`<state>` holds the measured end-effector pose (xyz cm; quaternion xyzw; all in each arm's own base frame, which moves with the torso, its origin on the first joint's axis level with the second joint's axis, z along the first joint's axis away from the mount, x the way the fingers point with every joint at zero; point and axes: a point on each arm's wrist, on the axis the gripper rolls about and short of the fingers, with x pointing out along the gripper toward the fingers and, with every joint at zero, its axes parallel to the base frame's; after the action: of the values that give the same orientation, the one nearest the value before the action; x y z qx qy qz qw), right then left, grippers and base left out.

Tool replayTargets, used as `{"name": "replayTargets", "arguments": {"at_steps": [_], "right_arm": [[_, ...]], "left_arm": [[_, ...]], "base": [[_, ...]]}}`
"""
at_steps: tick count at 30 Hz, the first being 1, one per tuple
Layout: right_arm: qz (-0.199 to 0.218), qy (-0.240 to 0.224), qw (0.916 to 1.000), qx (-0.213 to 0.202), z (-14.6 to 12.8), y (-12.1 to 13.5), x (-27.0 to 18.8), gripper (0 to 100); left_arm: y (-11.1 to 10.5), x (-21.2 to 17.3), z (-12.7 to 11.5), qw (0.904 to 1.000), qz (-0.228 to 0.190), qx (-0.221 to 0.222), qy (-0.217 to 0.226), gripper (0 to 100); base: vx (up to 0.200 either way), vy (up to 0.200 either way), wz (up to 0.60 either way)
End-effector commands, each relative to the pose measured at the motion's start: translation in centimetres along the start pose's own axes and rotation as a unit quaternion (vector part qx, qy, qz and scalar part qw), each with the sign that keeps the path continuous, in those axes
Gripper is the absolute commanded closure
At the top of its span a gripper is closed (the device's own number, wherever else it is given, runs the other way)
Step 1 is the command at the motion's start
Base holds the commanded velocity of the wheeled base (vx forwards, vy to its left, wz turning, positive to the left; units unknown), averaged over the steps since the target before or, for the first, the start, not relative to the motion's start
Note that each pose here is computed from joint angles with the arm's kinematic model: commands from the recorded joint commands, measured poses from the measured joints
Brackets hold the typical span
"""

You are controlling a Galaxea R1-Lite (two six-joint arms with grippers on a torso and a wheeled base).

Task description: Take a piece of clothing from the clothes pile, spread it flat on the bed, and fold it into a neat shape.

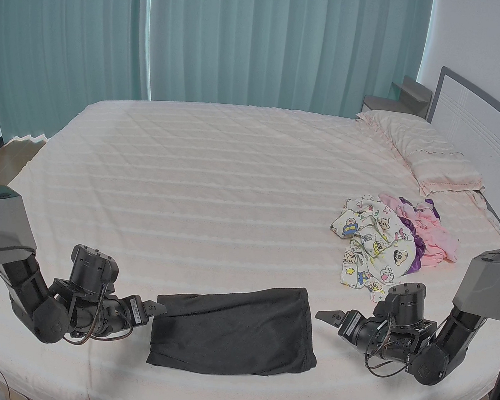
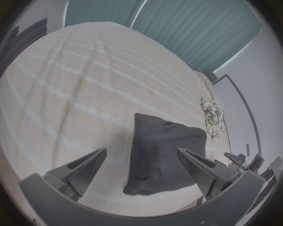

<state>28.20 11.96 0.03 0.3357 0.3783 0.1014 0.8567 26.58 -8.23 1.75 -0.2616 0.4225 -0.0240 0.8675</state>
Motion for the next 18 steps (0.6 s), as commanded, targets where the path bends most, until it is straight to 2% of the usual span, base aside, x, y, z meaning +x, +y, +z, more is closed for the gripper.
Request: {"name": "replayTargets", "arguments": {"at_steps": [1,8,12,14,18], "right_arm": [[-0.002,0.003,1.0000,0.001,-0.5,-0.4,-0.6,0],[0.006,-0.002,1.0000,-0.003,-1.0,-0.6,-1.3,0],[0.009,0.002,0.9999,-0.006,-1.3,-0.4,-1.3,0],[0.011,0.003,0.9999,-0.006,-1.4,-0.3,-1.3,0],[0.011,0.004,0.9999,-0.007,-1.4,-0.3,-1.3,0]], "left_arm": [[0.9,1.7,0.6,0.9999,0.015,-0.001,0.002,0],[1.1,4.3,0.6,0.9995,0.017,0.021,0.017,0],[1.0,4.8,0.4,0.9996,0.003,0.027,0.012,0],[0.8,5.1,0.4,0.9993,-0.019,0.033,-0.003,0],[0.4,5.3,-0.4,0.9986,-0.033,0.042,0.004,0]], "base": [[0.000,0.000,0.00],[0.000,0.000,0.00],[0.000,0.000,0.00],[0.000,0.000,0.00],[0.000,0.000,0.00]]}}
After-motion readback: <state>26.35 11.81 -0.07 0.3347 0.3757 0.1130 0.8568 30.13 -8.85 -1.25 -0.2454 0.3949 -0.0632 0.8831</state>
